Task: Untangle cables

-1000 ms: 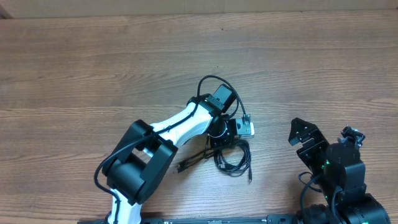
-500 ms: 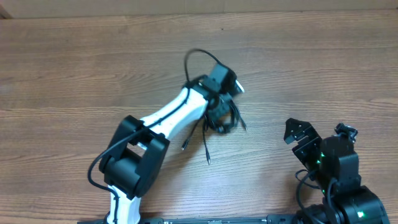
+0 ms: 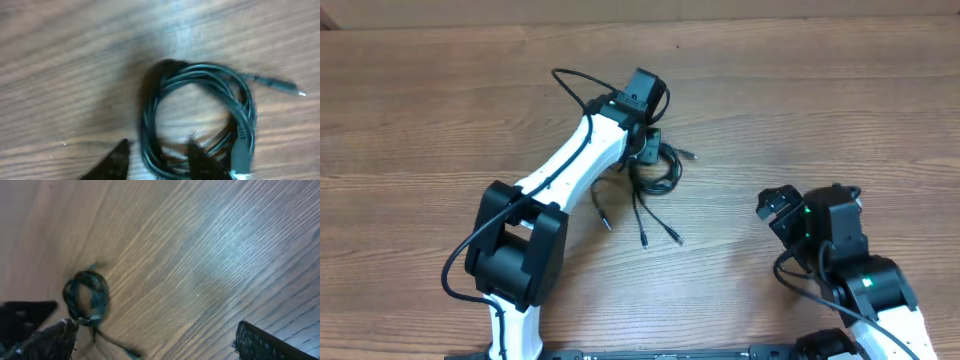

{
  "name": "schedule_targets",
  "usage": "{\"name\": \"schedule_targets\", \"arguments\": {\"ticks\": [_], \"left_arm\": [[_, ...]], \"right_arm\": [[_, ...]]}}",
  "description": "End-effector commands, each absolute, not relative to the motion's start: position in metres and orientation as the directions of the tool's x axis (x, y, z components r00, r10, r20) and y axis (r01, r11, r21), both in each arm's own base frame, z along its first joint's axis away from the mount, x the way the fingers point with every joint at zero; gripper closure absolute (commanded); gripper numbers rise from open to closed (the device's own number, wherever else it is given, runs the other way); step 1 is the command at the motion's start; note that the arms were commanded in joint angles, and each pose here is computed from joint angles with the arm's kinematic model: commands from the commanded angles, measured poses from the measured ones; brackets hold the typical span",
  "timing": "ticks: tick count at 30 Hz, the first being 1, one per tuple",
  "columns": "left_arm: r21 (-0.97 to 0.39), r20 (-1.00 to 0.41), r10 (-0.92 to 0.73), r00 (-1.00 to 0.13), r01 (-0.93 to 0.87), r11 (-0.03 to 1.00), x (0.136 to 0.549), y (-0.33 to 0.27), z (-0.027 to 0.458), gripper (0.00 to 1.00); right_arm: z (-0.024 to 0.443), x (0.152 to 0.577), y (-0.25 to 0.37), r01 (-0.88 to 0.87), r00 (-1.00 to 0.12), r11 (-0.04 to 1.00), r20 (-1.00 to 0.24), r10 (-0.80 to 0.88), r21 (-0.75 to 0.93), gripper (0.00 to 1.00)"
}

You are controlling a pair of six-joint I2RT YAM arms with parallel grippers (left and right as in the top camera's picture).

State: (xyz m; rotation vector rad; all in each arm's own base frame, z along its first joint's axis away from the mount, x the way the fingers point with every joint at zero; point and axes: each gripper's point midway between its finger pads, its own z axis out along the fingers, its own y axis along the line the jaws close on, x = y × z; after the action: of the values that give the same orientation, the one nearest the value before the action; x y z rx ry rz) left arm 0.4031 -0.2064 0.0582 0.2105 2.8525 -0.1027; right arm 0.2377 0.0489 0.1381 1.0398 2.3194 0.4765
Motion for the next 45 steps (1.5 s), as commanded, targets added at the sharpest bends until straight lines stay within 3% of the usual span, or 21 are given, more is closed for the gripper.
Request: {"name": "schedule_targets", "arguments": {"ticks": [1,7,11,14,22,29,37,44,45], "left_arm": [[-0.113,-0.314,0.059,-0.948,0.099,0.989,0.426,-0.202,0.077,0.57],[-0.104,-0.293,0.04,-0.955,0.074,0.992,0.427,-0.189,0.079,0.46],[-0.073,-0.27,0.116,-0.956,0.141,0.987,0.42,-0.186,0.076,0.58],[-0.082,-0.252,0.108,-0.962,0.133,0.988,0.415,-0.187,0.073,0.77],[-0.113,-0.179,-0.038,-0.983,-0.018,0.993,0.398,-0.18,0.036,0.75],[-0.235,-0.15,-0.048,-0.987,-0.012,0.972,0.387,-0.199,0.013,0.7],[-0.211,-0.095,-0.166,-0.982,-0.143,0.967,0.372,-0.189,-0.005,0.83],[-0.194,-0.092,-0.17,-0.981,-0.15,0.97,0.37,-0.185,-0.008,0.84],[-0.191,-0.094,-0.169,-0.981,-0.149,0.97,0.37,-0.185,-0.008,0.89]], "right_arm": [[0.121,0.24,0.056,0.593,-0.586,0.639,-0.282,0.76,0.49,0.0],[0.103,0.242,0.06,0.624,-0.613,0.647,-0.239,0.753,0.439,0.0],[0.094,0.242,0.06,0.638,-0.621,0.65,-0.224,0.751,0.412,0.0],[0.091,0.242,0.06,0.644,-0.624,0.651,-0.218,0.751,0.402,0.0],[0.091,0.241,0.059,0.644,-0.624,0.652,-0.218,0.75,0.4,0.0],[0.091,0.242,0.06,0.642,-0.623,0.652,-0.22,0.751,0.403,0.0],[0.091,0.242,0.06,0.642,-0.623,0.652,-0.22,0.751,0.403,0.0],[0.093,0.245,0.06,0.638,-0.621,0.65,-0.225,0.751,0.412,0.0],[0.093,0.245,0.06,0.638,-0.62,0.65,-0.226,0.751,0.413,0.0]]}}
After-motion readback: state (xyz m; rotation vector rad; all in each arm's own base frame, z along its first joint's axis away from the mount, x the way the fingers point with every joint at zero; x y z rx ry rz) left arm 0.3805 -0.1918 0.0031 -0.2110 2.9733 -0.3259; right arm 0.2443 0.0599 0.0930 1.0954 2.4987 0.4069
